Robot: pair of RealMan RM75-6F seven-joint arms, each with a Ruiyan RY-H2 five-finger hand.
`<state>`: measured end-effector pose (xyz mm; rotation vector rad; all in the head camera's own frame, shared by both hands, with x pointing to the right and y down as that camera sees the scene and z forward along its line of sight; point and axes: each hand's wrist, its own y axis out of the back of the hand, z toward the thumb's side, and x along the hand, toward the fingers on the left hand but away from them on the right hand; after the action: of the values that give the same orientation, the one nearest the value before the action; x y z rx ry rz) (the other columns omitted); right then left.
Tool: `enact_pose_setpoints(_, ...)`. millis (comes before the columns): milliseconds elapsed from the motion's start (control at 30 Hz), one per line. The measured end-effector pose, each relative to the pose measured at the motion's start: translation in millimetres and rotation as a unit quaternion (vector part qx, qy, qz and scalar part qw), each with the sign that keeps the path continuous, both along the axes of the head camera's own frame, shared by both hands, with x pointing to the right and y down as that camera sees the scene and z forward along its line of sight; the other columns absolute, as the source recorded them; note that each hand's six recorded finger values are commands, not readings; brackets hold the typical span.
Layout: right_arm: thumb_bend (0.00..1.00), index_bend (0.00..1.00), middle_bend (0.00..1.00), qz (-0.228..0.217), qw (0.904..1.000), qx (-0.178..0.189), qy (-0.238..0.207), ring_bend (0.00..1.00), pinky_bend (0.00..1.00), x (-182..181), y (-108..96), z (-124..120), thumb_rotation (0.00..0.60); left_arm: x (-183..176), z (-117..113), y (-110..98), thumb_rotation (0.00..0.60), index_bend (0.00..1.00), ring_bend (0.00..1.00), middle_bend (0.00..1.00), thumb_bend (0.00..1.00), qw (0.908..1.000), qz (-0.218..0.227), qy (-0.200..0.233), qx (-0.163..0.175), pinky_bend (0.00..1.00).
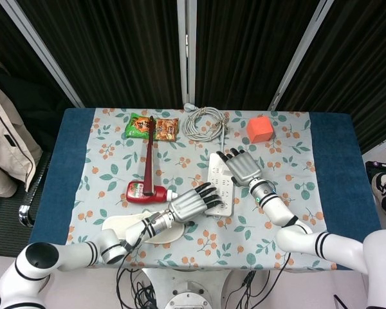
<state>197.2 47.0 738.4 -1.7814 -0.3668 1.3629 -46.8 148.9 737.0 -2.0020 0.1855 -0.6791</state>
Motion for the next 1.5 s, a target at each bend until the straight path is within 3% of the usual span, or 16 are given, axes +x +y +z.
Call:
enact_pose_setpoints(133,0.33,0.24,0.37,-0.004,1.0,0.001,0.001,0.2,0.33,-3,1,5,0.6,-1,3,1,0.6,0.13,0.04,0.12,0.07,1.0,0.0,-0.004,-0.001,0.06)
enact_pose_setpoints(433,0.36,0.35,0.41,-0.007,1.0,0.005,-0.002,0.26,0.37,-5,2,9,0.6,-3,11,4,0.6,0.13,0.04,0.13,0.07,0.9999,-0.005,-0.008,-0.013,0.06)
enact_pose_setpoints(600,0.42,0.52,0.45,-0.004,1.0,0.007,-0.005,0.32,0.4,-4,3,10,0.6,-4,12,4,0.6,0.13,0.04,0.13,0.07,0.9998,-0.008,-0.007,-0.019,0.06)
enact_pose_setpoints(767,0.55,0.76,0.58,0.0,0.9999,0.011,-0.013,0.45,0.46,-4,3,10,0.6,-4,12,2,0.6,0.13,0.04,0.13,0.07,0.9996,-0.014,-0.004,-0.025,0.06)
enact_pose_setpoints(900,0.6,0.88,0.63,0.004,0.9996,0.016,-0.024,0.49,0.49,-3,3,10,0.6,-5,13,1,0.6,0.13,0.04,0.13,0.07,0.9994,-0.017,-0.005,-0.031,0.06)
enact_pose_setpoints(1200,0.64,0.99,0.7,0.023,0.9972,0.021,-0.067,0.55,0.52,1,4,10,0.6,-5,15,-1,0.6,0.13,0.06,0.14,0.07,0.9989,-0.021,-0.005,-0.043,0.07)
enact_pose_setpoints(1500,0.69,1.0,0.74,0.038,0.9943,0.023,-0.096,0.58,0.54,9,7,14,0.6,-5,17,-3,0.6,0.13,0.06,0.14,0.07,0.9976,-0.027,-0.008,-0.063,0.07)
